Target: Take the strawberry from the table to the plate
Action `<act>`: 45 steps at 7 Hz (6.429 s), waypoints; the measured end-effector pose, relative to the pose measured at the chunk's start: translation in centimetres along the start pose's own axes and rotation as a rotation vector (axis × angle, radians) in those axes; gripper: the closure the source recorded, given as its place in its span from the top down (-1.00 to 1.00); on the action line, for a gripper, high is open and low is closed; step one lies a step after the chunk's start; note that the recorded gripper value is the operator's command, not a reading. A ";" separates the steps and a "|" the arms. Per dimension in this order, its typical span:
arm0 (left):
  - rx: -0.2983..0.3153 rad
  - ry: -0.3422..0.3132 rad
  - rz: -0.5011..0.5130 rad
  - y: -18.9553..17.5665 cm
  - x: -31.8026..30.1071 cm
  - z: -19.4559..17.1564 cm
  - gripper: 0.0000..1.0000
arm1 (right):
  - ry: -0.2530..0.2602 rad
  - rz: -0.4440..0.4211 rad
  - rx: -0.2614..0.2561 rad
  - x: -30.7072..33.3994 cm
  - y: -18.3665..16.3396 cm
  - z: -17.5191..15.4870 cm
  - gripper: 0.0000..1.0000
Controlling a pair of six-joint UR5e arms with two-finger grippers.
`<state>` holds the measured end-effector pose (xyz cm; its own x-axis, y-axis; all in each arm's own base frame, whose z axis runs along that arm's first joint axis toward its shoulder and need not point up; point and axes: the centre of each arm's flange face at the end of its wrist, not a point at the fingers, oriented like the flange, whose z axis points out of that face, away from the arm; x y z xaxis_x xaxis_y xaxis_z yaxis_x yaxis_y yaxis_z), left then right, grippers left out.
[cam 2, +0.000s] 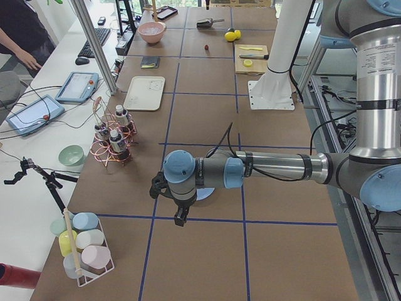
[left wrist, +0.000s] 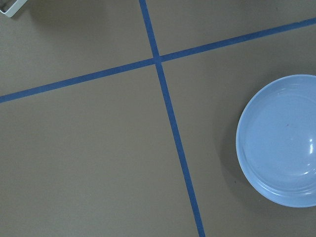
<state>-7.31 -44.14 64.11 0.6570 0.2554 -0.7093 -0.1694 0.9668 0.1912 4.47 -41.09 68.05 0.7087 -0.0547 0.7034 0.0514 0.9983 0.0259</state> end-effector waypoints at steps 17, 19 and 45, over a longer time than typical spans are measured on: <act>0.332 0.012 0.264 -0.8 4.5 8.6 0.44 | -0.039 -0.021 0.278 -4.0 -4.4 -3.9 1.00; 0.347 0.038 0.129 0.4 5.0 13.5 0.36 | -0.039 -0.024 0.282 -3.9 -4.4 -3.8 1.00; 0.219 0.323 -0.115 -13.6 66.6 22.3 -1.00 | -0.040 -0.018 0.288 -2.7 -2.2 -2.7 1.00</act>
<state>55.10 -40.44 29.37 0.3924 0.1678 -0.9044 0.0757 0.9740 0.2135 4.34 -43.18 64.15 0.6810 -0.0778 0.7281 -0.1423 0.9613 0.2357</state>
